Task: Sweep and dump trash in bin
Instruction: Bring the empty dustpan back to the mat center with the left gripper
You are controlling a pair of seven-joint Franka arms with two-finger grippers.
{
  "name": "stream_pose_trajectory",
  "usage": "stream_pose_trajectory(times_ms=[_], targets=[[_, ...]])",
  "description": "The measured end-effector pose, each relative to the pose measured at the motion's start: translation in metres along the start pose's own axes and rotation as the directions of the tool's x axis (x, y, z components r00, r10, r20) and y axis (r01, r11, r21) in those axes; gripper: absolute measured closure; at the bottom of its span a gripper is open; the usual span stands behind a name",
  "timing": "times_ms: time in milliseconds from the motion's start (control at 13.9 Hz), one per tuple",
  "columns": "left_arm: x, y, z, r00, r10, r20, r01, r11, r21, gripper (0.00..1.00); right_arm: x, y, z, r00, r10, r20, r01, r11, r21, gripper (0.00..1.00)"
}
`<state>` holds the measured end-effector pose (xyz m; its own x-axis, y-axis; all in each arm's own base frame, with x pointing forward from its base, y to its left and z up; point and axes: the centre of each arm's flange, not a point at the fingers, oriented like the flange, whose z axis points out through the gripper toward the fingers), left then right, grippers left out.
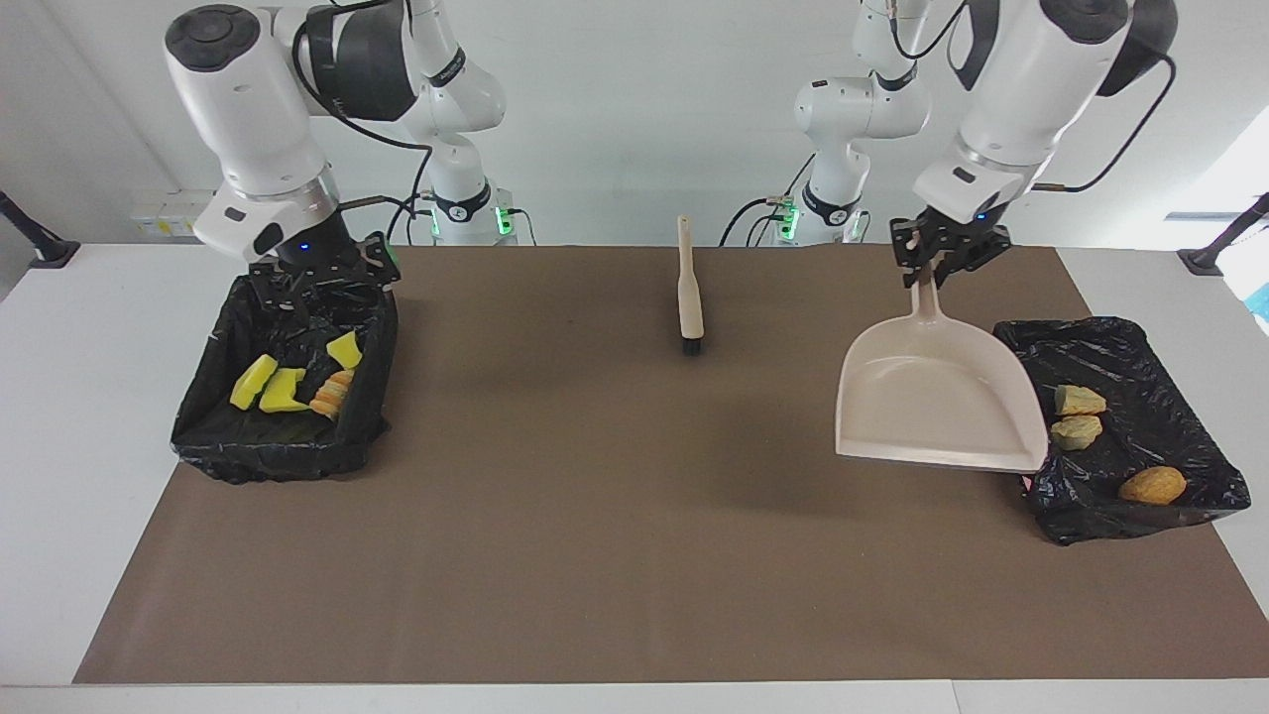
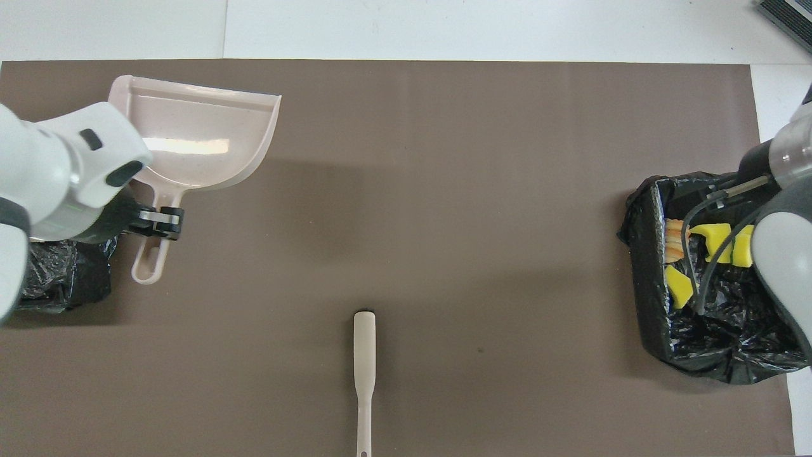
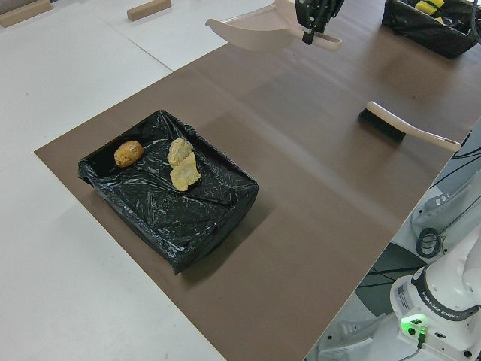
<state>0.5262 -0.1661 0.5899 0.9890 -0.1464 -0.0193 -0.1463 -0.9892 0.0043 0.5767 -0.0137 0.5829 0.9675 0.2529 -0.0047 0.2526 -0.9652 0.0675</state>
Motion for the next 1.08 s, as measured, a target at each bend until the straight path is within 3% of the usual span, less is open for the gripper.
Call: stream_pose_trajectory(times_ms=[433, 649, 865, 1082], targets=[[0.009, 0.091, 0.079, 0.996, -0.076, -0.038, 0.074, 0.996, -0.059, 0.69, -0.012, 0.028, -0.011, 0.98, 0.199, -0.023, -0.199, 0.98, -0.002, 0.0], [0.021, 0.149, 0.14, 0.993, -0.108, -0.045, 0.104, 0.991, -0.085, 0.69, -0.026, 0.024, -0.027, 0.97, 0.242, -0.013, -0.242, 0.97, 0.001, 0.0], [0.018, 0.188, 0.191, 0.997, -0.073, -0.01, 0.072, 0.994, -0.078, 0.69, -0.037, 0.034, -0.033, 0.963, 0.27, -0.006, -0.27, 0.963, 0.012, 0.0], [0.006, 0.203, 0.208, 0.999, -0.043, 0.007, 0.043, 0.997, -0.068, 0.69, -0.038, 0.034, -0.028, 0.954, 0.299, 0.004, -0.299, 0.953, 0.049, 0.0]])
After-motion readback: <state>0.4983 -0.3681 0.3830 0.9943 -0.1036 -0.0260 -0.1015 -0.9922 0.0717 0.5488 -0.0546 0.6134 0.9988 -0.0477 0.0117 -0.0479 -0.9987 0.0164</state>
